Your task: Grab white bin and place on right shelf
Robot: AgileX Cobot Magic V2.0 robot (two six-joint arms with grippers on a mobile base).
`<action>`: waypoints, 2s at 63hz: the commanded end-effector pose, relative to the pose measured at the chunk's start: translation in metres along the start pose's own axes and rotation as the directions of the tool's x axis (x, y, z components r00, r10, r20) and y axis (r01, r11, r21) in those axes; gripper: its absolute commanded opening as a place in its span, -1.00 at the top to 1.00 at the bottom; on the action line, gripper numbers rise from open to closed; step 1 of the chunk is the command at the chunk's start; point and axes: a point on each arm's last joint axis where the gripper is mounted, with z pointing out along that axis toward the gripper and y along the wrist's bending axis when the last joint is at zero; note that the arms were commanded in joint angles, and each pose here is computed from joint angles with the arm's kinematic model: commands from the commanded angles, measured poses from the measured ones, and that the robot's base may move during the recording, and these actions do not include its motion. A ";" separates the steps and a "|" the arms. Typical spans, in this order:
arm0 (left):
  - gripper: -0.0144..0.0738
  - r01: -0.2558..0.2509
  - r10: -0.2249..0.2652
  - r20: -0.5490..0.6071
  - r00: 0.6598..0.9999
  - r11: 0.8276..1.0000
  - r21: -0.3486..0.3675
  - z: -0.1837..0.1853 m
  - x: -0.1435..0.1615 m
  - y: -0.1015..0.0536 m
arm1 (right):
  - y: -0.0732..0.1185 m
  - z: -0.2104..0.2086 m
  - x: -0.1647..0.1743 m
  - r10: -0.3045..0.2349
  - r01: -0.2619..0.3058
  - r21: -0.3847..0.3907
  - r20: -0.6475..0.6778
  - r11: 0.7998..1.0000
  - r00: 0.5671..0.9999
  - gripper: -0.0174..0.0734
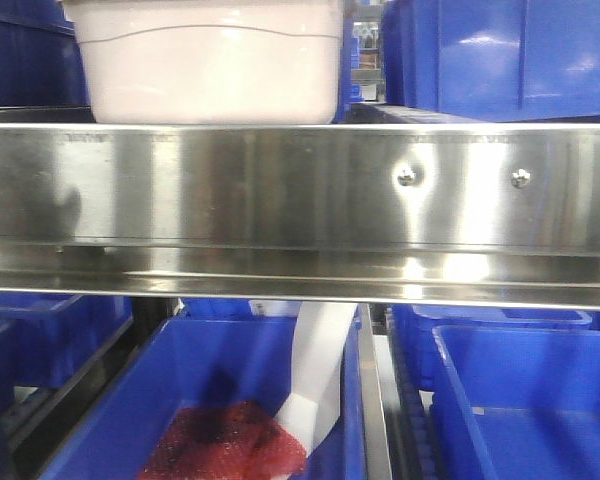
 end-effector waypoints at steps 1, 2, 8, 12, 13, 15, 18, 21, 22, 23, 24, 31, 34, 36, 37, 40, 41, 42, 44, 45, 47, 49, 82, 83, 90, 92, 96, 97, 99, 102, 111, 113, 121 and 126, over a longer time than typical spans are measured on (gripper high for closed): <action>0.94 0.000 0.005 0.123 0.992 0.999 -0.038 -0.001 -0.007 0.003 | -0.003 0.000 -0.013 0.011 -0.014 0.031 0.088 0.999 0.996 0.45; 0.94 0.000 0.006 0.126 0.992 0.999 -0.043 -0.001 -0.007 0.003 | -0.003 0.000 -0.013 0.011 -0.014 0.031 0.088 0.999 0.996 0.45; 0.94 0.002 0.005 0.130 0.991 0.998 -0.055 -0.001 -0.007 0.004 | -0.003 0.000 -0.013 0.011 -0.014 0.030 0.087 0.999 0.996 0.45; 0.94 0.004 0.003 0.130 0.991 0.998 -0.055 -0.001 -0.007 0.004 | -0.003 0.000 -0.013 0.011 -0.014 0.029 0.085 0.999 0.996 0.45; 0.94 0.004 0.003 0.130 0.991 0.998 -0.055 -0.001 -0.007 0.004 | -0.003 0.000 -0.013 0.011 -0.014 0.029 0.085 0.999 0.996 0.45; 0.94 0.005 0.002 0.129 0.992 0.998 -0.055 -0.001 -0.007 0.004 | -0.003 0.000 -0.013 0.011 -0.014 0.029 0.085 0.999 0.996 0.45; 0.94 0.005 0.002 0.129 0.992 0.998 -0.055 -0.001 -0.007 0.004 | -0.003 0.000 -0.013 0.011 -0.014 0.029 0.085 0.999 0.996 0.45; 0.94 0.005 0.002 0.129 0.992 0.998 -0.055 -0.001 -0.007 0.004 | -0.003 0.000 -0.013 0.011 -0.014 0.029 0.085 0.999 0.996 0.45; 0.94 0.005 0.002 0.129 0.992 0.998 -0.055 -0.001 -0.007 0.004 | -0.003 0.000 -0.013 0.011 -0.014 0.029 0.085 0.999 0.996 0.45; 0.94 0.005 0.002 0.129 0.992 0.998 -0.055 -0.001 -0.007 0.004 | -0.003 0.000 -0.013 0.011 -0.014 0.029 0.085 0.999 0.996 0.45; 0.94 0.005 0.002 0.129 0.992 0.998 -0.055 -0.001 -0.007 0.004 | -0.003 0.000 -0.013 0.011 -0.014 0.029 0.085 0.999 0.996 0.45; 0.94 0.005 0.002 0.129 0.992 0.998 -0.055 -0.001 -0.007 0.004 | -0.003 0.000 -0.013 0.011 -0.014 0.029 0.085 0.999 0.996 0.45; 0.94 0.005 0.002 0.129 0.992 0.998 -0.055 -0.001 -0.007 0.004 | -0.003 0.000 -0.013 0.011 -0.014 0.029 0.085 0.999 0.996 0.45; 0.94 0.005 0.002 0.129 0.992 0.998 -0.055 -0.001 -0.007 0.004 | -0.003 0.000 -0.013 0.011 -0.014 0.029 0.085 0.999 0.996 0.45; 0.94 0.005 0.002 0.129 0.992 0.998 -0.055 -0.001 -0.007 0.004 | -0.003 0.000 -0.013 0.011 -0.014 0.029 0.085 0.999 0.996 0.45; 0.94 0.005 0.002 0.129 0.992 0.998 -0.055 -0.001 -0.007 0.004 | -0.003 0.000 -0.013 0.011 -0.014 0.029 0.085 0.999 0.996 0.45; 0.94 0.005 0.002 0.129 0.992 0.998 -0.055 -0.001 -0.007 0.004 | -0.003 0.000 -0.013 0.011 -0.014 0.029 0.085 0.999 0.996 0.45; 0.94 0.005 0.002 0.129 0.992 0.998 -0.055 -0.001 -0.007 0.004 | -0.003 0.000 -0.013 0.011 -0.014 0.029 0.085 0.999 0.996 0.45; 0.94 0.005 0.002 0.129 0.992 0.998 -0.055 -0.001 -0.007 0.004 | -0.003 0.000 -0.013 0.011 -0.014 0.029 0.085 0.999 0.996 0.45; 0.94 0.005 0.002 0.129 0.992 0.998 -0.055 -0.001 -0.007 0.004 | -0.003 0.000 -0.013 0.011 -0.014 0.029 0.085 0.999 0.996 0.45; 0.94 0.005 0.002 0.129 0.992 0.998 -0.055 -0.001 -0.007 0.004 | -0.003 0.000 -0.013 0.011 -0.014 0.029 0.085 0.999 0.996 0.45; 0.94 0.005 0.002 0.129 0.992 0.998 -0.055 -0.001 -0.007 0.004 | -0.003 0.000 -0.013 0.011 -0.014 0.029 0.085 0.999 0.996 0.45; 0.94 0.005 0.002 0.129 0.992 0.998 -0.055 -0.001 -0.007 0.004 | -0.004 0.000 -0.015 0.005 -0.010 0.041 0.105 0.999 0.994 0.45; 0.94 0.005 0.002 0.129 0.992 0.998 -0.055 -0.001 -0.007 0.004 | -0.004 0.000 -0.015 0.005 -0.010 0.043 0.110 0.999 0.994 0.45; 0.94 0.005 0.002 0.129 0.992 0.998 -0.055 -0.001 -0.007 0.004 | -0.006 0.002 -0.014 0.001 -0.009 0.063 0.124 0.998 0.992 0.45; 0.94 0.005 0.002 0.129 0.992 0.998 -0.055 -0.001 -0.007 0.004 | -0.007 0.002 -0.012 -0.008 -0.002 0.075 0.125 0.997 0.992 0.45; 0.94 0.005 0.002 0.129 0.992 0.998 -0.055 -0.001 -0.007 0.004 | -0.010 0.005 -0.006 -0.012 0.002 0.100 0.103 0.995 0.995 0.45; 0.94 0.005 0.002 0.129 0.992 0.998 -0.055 -0.001 -0.007 0.004 | -0.011 0.005 -0.004 0.000 -0.010 0.105 0.097 0.994 0.995 0.45; 0.94 0.005 0.002 0.129 0.992 0.998 -0.055 -0.001 -0.007 0.004 | -0.013 0.006 0.000 0.010 -0.020 0.118 0.083 0.993 0.997 0.45; 0.94 0.005 0.002 0.129 0.992 0.998 -0.055 -0.001 -0.007 0.004 | -0.015 0.008 0.006 0.016 -0.024 0.136 0.063 0.990 0.998 0.45; 0.94 0.005 0.002 0.127 0.992 0.999 -0.054 -0.001 -0.007 0.004 | -0.018 0.011 0.022 0.028 -0.037 0.108 0.087 0.993 0.996 0.45; 0.94 0.005 0.002 0.127 0.992 0.999 -0.054 -0.001 -0.007 0.004 | -0.017 0.012 0.027 0.023 -0.032 0.092 0.096 0.995 0.995 0.45; 0.94 0.005 0.002 0.127 0.992 0.999 -0.054 -0.001 -0.007 0.004 | -0.016 0.015 0.043 0.028 -0.033 0.032 0.130 0.999 0.991 0.45; 0.94 0.005 0.002 0.127 0.992 0.999 -0.054 -0.001 -0.007 0.004 | -0.016 0.017 0.057 0.026 -0.030 0.028 0.125 0.999 0.992 0.45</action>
